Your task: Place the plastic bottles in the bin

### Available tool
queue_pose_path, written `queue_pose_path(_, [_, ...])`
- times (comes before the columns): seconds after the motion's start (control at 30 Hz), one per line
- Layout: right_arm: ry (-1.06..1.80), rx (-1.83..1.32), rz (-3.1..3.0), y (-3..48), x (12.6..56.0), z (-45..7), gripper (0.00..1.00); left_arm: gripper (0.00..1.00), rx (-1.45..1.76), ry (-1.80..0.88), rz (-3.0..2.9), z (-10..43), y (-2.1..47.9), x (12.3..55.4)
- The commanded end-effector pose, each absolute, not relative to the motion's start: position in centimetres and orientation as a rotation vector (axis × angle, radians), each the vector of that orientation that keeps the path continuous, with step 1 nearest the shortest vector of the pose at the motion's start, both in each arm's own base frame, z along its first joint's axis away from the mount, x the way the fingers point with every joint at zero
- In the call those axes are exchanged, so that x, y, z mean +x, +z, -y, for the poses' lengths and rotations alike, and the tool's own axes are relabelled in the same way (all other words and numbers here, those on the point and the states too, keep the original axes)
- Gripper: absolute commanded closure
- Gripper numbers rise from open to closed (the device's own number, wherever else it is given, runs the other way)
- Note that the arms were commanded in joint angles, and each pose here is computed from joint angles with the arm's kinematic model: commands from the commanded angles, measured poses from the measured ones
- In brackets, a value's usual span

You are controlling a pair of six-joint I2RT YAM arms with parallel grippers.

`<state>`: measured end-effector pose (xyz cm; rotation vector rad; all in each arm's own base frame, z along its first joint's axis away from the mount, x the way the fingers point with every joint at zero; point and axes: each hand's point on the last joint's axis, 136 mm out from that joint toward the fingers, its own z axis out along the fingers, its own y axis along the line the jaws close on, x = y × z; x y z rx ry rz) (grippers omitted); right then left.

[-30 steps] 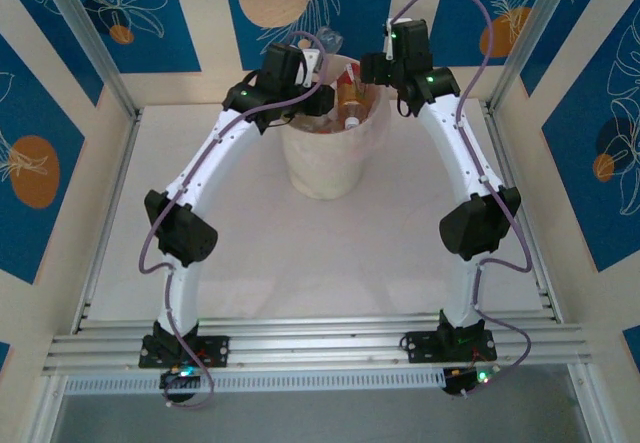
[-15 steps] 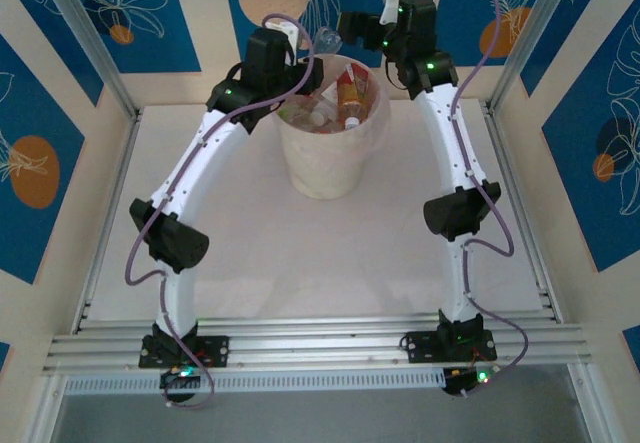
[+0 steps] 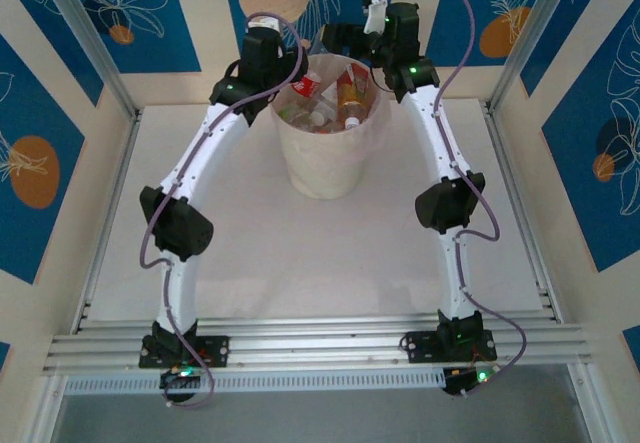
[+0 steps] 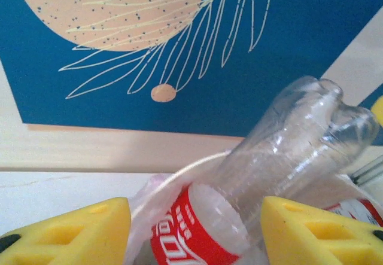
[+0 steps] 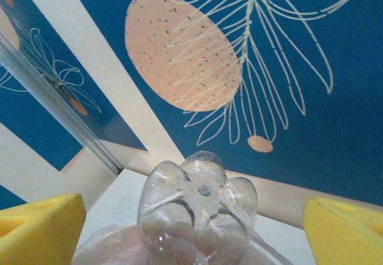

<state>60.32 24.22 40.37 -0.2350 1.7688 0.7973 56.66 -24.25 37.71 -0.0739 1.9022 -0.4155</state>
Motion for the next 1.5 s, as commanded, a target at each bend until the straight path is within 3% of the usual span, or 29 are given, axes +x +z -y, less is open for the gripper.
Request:
queue_pose_path(0.0, [0.888, -0.284, -1.701, 42.0, 59.8, -25.4, 0.06, 0.41, -0.155, -0.474, -1.801, 23.5, 39.9, 58.6])
queue_pose_path(0.27, [0.954, -0.330, -1.697, 42.1, 59.0, -26.2, 0.10, 0.41, -0.221, -0.599, -1.692, 22.7, 40.8, 62.1])
queue_pose_path(0.73, [1.081, -0.448, -1.724, 43.3, 55.3, -27.3, 0.17, 0.36, -0.085, -0.841, -1.610, 26.1, 39.2, 64.8])
queue_pose_path(1.33, [1.028, -0.512, -1.800, 43.4, 50.7, -27.1, 0.43, 0.37, 0.249, -0.824, -1.609, 31.0, 40.8, 60.7])
queue_pose_path(1.47, [1.002, -0.511, -1.837, 42.3, 49.9, -26.8, 0.44, 0.37, 0.279, -0.816, -1.619, 31.3, 40.8, 60.2])
